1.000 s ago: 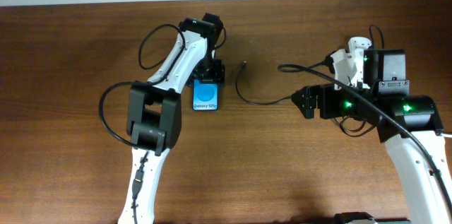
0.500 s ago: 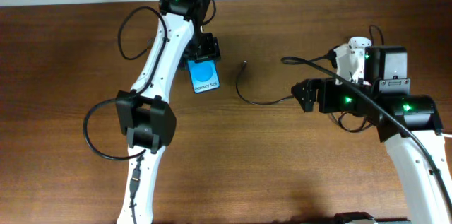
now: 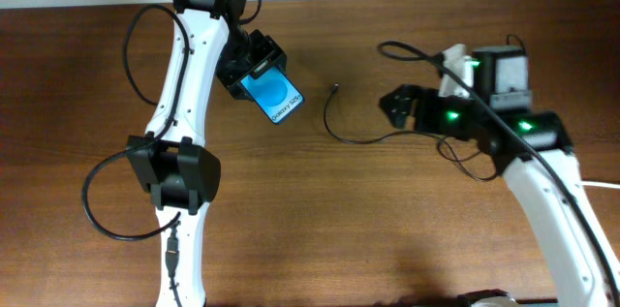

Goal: Plug charger to phone and switch on socket
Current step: 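Lift the phone with the left gripper and tilt it toward the right, then grasp the phone with the right gripper and release the left gripper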

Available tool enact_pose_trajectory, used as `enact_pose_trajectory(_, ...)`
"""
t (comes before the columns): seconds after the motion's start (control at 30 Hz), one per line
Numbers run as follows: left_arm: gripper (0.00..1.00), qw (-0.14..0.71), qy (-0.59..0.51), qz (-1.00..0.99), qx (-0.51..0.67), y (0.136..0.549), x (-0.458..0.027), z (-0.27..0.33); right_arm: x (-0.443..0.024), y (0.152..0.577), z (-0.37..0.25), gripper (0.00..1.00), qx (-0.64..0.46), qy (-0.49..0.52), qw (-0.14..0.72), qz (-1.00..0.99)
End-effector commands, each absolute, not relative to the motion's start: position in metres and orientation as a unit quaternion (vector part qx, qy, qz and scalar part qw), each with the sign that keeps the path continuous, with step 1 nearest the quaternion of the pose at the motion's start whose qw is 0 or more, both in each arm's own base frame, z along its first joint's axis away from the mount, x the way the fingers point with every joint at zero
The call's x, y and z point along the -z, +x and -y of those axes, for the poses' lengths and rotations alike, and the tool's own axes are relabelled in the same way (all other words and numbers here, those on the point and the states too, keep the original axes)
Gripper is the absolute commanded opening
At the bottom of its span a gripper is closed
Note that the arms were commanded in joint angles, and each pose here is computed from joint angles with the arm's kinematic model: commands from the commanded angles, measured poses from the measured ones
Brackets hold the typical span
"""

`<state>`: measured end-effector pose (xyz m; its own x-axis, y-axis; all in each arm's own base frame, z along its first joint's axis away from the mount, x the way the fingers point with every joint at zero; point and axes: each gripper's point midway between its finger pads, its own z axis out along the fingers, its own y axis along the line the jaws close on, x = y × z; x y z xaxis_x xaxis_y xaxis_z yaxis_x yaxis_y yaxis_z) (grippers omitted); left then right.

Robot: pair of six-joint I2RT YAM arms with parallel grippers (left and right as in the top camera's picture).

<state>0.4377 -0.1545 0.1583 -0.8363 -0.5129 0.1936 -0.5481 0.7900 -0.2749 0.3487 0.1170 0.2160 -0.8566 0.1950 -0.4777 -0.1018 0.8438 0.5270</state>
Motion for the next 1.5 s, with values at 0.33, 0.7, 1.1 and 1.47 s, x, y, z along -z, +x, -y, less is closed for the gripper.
enact_pose_trajectory(0.33, 0.00, 0.143, 0.275, 0.878, -0.364, 0.425, -0.222, 0.206, -0.201, 0.362, -0.086, 0.99, -0.257, 0.082, 0.252, -0.929)
enact_pose_trajectory(0.7, 0.00, 0.288, 0.369, 0.762, -0.447, 0.415, -0.267, 0.233, -0.198, 0.358, -0.085, 0.99, -0.256, 0.085, 0.242, -0.932)
enact_pose_trajectory(1.1, 0.00, 0.226, 0.417, 0.802, -0.364, 0.424, -0.233, 0.211, -0.202, 0.360, -0.092, 0.98, -0.274, 0.076, 0.246, -0.927)
enact_pose_trajectory(1.47, 0.00, 0.180, 0.478, 0.812, -0.284, 0.430, -0.209, 0.189, -0.219, 0.408, -0.240, 0.89, -0.438, 0.054, 0.262, -0.858)
